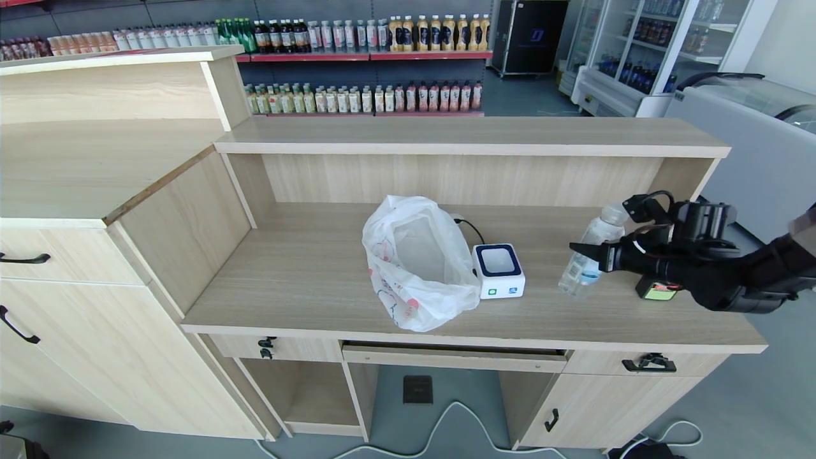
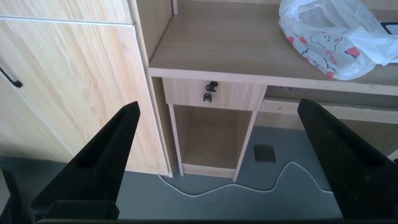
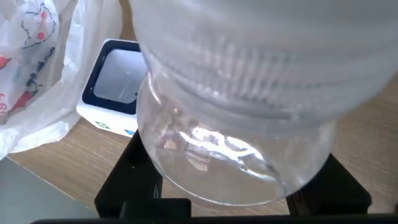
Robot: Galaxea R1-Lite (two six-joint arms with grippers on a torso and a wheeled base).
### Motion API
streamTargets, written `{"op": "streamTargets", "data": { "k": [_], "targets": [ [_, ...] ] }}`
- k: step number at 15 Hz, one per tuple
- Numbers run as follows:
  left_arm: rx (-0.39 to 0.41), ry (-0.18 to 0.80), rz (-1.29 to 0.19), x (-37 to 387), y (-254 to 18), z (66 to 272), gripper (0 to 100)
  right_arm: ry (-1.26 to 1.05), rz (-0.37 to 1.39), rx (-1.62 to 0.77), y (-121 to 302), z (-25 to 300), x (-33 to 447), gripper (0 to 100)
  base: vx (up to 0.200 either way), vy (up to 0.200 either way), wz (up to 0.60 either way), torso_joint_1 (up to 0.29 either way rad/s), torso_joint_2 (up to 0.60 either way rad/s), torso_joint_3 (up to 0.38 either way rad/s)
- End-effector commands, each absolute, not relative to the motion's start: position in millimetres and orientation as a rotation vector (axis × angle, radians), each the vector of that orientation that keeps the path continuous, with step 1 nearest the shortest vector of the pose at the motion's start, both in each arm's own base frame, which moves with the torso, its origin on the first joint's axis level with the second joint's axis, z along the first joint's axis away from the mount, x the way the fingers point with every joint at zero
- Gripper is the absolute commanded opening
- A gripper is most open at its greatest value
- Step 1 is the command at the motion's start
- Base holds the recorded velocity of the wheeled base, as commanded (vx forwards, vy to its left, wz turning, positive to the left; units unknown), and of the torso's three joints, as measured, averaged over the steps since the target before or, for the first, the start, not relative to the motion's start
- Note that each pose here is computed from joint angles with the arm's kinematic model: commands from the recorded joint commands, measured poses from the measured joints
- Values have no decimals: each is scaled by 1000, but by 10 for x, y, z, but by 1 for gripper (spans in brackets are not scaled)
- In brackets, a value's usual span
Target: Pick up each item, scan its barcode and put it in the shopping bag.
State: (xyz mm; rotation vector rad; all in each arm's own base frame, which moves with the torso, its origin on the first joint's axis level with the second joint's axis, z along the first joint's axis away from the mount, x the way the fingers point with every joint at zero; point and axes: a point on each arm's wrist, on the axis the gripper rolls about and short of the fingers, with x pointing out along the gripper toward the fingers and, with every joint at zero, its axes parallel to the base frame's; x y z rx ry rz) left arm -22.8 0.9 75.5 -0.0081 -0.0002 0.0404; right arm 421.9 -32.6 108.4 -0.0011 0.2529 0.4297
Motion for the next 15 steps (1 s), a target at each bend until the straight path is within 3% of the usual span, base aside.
{"op": "streamTargets", "data": {
  "k": [1,5,7,8,15],
  "targets": [
    [-9,0,41,-228,9,755,100,166,576,58,-228,2160,3638,0,0,0,0,0,0,0],
    [-9,0,41,-228,9,755,100,61,859,103,-109,2982,2900,0,0,0,0,0,0,0],
    [-9,0,40,-228,8,755,100,48,996,131,-47,3162,2639,0,0,0,0,0,0,0],
    [-9,0,41,-228,9,755,100,66,1149,168,51,3285,2378,0,0,0,0,0,0,0],
    [-9,0,41,-228,9,755,100,132,1514,187,690,3280,2043,0,0,0,0,0,0,0]
  ]
}}
